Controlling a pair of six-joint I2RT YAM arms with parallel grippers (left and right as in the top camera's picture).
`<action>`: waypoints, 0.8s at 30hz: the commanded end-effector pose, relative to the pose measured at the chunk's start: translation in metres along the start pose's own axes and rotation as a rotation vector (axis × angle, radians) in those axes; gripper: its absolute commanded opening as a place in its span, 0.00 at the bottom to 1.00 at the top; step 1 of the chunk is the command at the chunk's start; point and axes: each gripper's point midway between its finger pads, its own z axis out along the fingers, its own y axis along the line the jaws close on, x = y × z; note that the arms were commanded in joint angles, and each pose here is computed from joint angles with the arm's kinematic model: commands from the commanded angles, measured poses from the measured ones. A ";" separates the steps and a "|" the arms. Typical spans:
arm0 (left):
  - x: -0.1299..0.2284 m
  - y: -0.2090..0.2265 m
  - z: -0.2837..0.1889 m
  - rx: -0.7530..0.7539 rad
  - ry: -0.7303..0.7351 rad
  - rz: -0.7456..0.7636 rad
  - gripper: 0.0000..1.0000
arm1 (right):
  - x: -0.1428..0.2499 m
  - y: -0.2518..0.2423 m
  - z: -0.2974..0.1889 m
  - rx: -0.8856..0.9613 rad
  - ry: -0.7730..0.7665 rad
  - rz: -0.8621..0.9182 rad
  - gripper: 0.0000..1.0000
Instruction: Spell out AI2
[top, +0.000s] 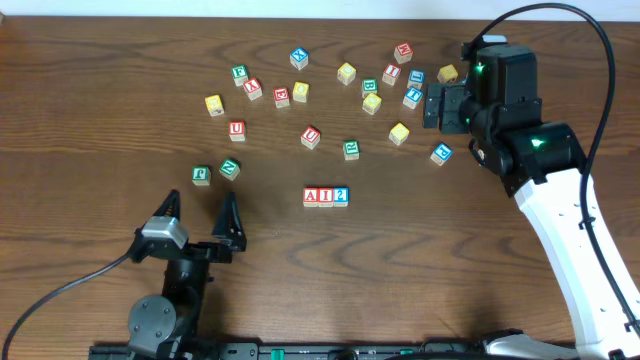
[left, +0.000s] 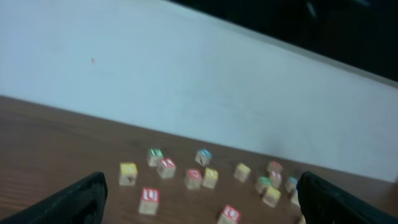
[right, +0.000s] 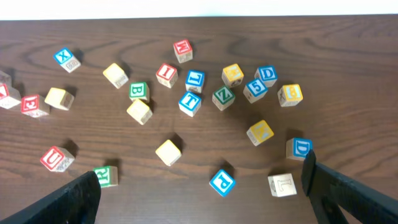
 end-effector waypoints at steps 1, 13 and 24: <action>-0.006 0.010 -0.004 -0.030 -0.068 0.062 0.96 | -0.008 0.000 -0.006 -0.002 -0.023 -0.012 0.99; 0.005 0.013 0.000 0.021 -0.066 0.364 0.96 | -0.008 0.000 -0.006 -0.002 -0.023 -0.012 0.99; 0.054 0.041 0.002 -0.029 0.090 0.353 0.96 | -0.008 0.000 -0.006 -0.002 -0.023 -0.012 0.99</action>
